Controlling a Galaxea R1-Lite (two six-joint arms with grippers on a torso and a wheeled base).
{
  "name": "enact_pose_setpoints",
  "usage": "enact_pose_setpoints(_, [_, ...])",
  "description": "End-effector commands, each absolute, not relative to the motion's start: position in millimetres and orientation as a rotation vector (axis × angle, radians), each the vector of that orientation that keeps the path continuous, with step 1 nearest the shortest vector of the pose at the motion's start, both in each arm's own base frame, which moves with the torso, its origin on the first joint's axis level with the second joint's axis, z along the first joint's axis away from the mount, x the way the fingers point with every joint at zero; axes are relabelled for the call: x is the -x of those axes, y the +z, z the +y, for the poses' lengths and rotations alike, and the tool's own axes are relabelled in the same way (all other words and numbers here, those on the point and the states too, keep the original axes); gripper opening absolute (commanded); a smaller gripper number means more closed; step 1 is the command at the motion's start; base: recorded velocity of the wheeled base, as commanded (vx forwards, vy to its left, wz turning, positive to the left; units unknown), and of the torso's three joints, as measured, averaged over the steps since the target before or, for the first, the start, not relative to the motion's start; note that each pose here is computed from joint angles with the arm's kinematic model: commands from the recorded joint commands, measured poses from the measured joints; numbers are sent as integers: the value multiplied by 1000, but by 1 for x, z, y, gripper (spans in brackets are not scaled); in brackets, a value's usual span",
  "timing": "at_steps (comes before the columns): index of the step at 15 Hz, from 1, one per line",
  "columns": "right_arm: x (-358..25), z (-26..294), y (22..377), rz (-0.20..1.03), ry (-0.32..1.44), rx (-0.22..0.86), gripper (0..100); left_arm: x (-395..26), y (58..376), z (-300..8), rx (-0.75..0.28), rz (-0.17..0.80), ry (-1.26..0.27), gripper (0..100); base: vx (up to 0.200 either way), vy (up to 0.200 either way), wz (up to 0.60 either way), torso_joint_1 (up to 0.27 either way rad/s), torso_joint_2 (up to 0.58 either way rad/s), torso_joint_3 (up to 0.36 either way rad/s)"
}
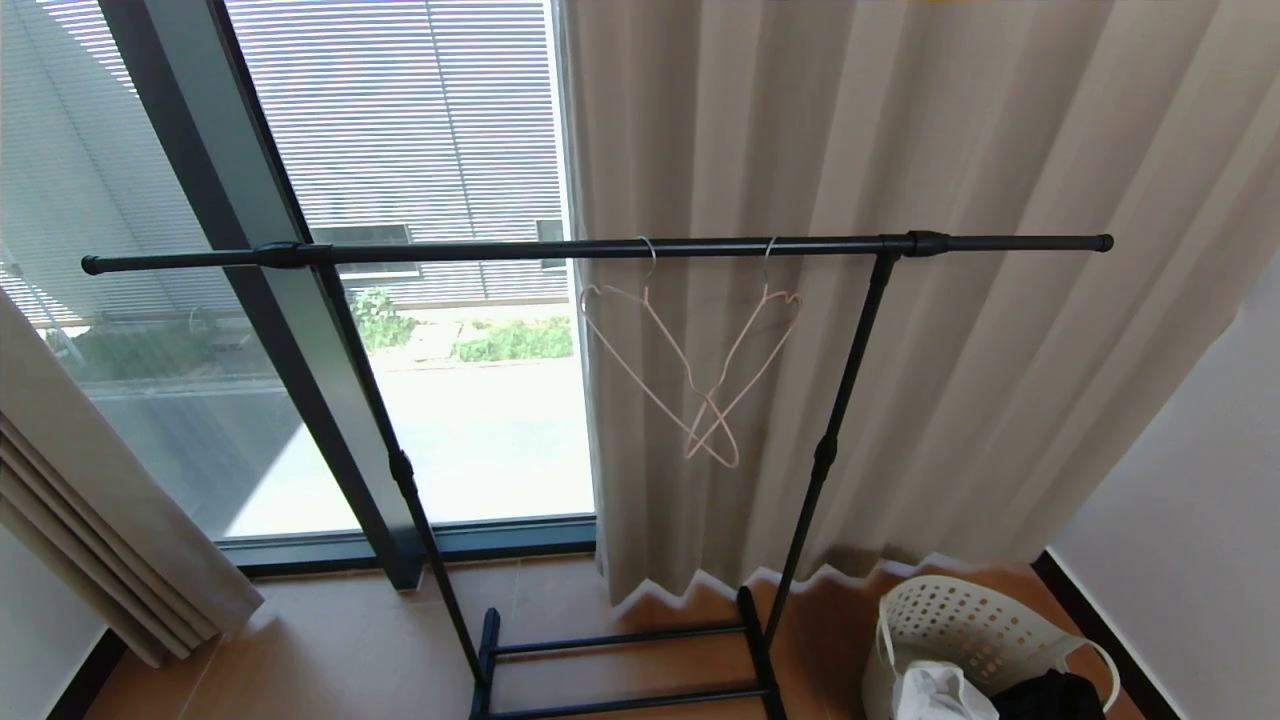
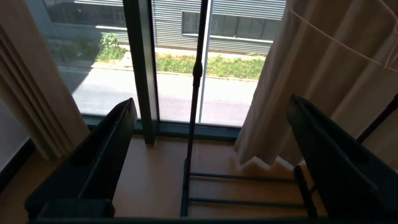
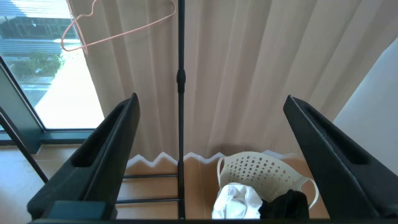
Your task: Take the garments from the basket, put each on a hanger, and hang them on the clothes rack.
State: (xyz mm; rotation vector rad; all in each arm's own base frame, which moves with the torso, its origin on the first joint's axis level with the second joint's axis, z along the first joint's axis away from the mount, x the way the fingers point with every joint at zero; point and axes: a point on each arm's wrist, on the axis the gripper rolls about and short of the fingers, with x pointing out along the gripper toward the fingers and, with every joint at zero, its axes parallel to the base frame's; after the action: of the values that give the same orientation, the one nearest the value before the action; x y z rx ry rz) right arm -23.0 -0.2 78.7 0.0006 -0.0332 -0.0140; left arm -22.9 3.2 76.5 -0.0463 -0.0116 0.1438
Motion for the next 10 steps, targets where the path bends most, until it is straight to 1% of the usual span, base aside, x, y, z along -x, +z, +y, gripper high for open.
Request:
enact_pose_setpoints(1, [23, 0, 79, -32, -14, 0, 100, 23, 77, 3, 47, -13, 144, 100, 0, 0, 0, 0, 0, 0])
enact_pose_setpoints(10, [23, 0, 78, -29, -9, 8, 100, 23, 76, 3, 42, -11, 139, 100, 0, 0, 0, 0, 0, 0])
